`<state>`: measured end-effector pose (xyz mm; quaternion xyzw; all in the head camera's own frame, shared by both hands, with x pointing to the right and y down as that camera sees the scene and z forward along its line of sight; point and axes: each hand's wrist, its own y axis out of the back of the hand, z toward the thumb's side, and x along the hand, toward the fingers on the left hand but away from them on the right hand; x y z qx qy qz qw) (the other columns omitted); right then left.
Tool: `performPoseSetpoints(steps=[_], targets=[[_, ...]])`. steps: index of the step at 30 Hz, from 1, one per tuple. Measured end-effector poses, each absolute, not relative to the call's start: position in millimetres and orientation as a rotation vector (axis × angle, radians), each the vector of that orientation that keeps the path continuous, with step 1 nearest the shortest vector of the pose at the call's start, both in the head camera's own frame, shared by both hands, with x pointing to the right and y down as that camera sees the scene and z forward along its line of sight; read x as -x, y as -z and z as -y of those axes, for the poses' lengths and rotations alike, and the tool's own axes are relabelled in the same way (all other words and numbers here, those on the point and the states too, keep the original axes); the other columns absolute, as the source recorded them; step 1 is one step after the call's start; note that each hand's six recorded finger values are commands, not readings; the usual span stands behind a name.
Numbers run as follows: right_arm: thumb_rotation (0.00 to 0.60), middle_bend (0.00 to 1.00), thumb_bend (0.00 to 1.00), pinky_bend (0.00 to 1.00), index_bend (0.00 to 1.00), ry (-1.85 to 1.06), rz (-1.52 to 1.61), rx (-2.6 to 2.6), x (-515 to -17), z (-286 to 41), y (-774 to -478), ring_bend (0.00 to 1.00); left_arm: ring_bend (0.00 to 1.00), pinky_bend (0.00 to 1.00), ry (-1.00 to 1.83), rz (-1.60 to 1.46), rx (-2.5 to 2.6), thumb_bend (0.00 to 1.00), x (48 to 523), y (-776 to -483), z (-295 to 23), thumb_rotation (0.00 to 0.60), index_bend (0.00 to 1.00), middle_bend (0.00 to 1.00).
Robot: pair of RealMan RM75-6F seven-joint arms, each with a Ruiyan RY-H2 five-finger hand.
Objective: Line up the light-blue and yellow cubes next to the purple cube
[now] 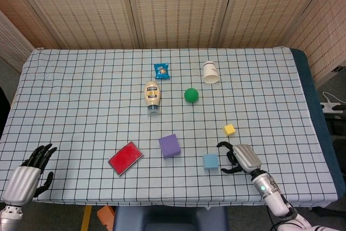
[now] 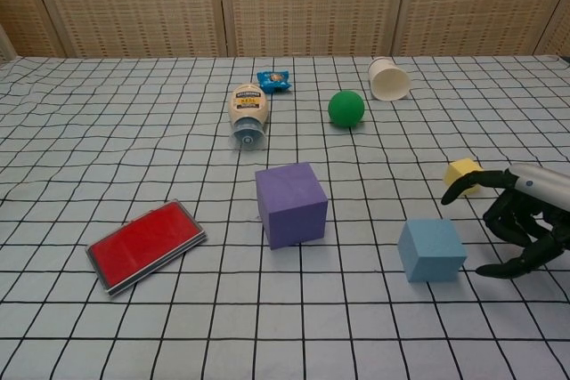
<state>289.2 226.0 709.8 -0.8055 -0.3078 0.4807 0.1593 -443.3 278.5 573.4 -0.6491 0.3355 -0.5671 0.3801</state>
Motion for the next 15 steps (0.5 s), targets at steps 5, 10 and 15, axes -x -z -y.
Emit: performPoseSetpoints(steps=[5, 10, 15], targets=[[0.6, 0.84, 0.0, 0.84, 0.3, -1.37, 0.884, 2.331, -288.2, -228.1, -715.0, 0.72, 0.06, 0.4, 1.45, -0.861, 1.653, 0.52, 444.0, -573.5, -277.7, 0.6, 0.11, 0.05], [0.6, 0.84, 0.0, 0.84, 0.31, -1.366, 0.886, 2.338, -287.8, -229.3, -717.7, 0.72, 0.06, 0.4, 1.45, -0.865, 1.654, 0.52, 444.2, -573.2, -277.6, 0.6, 0.11, 0.05], [0.6, 0.84, 0.0, 0.85, 0.32, -1.356, 0.902, 2.348, -286.4, -229.6, -720.2, 0.73, 0.06, 0.4, 1.447, -0.853, 1.661, 0.52, 442.5, -574.0, -278.4, 0.6, 0.11, 0.05]])
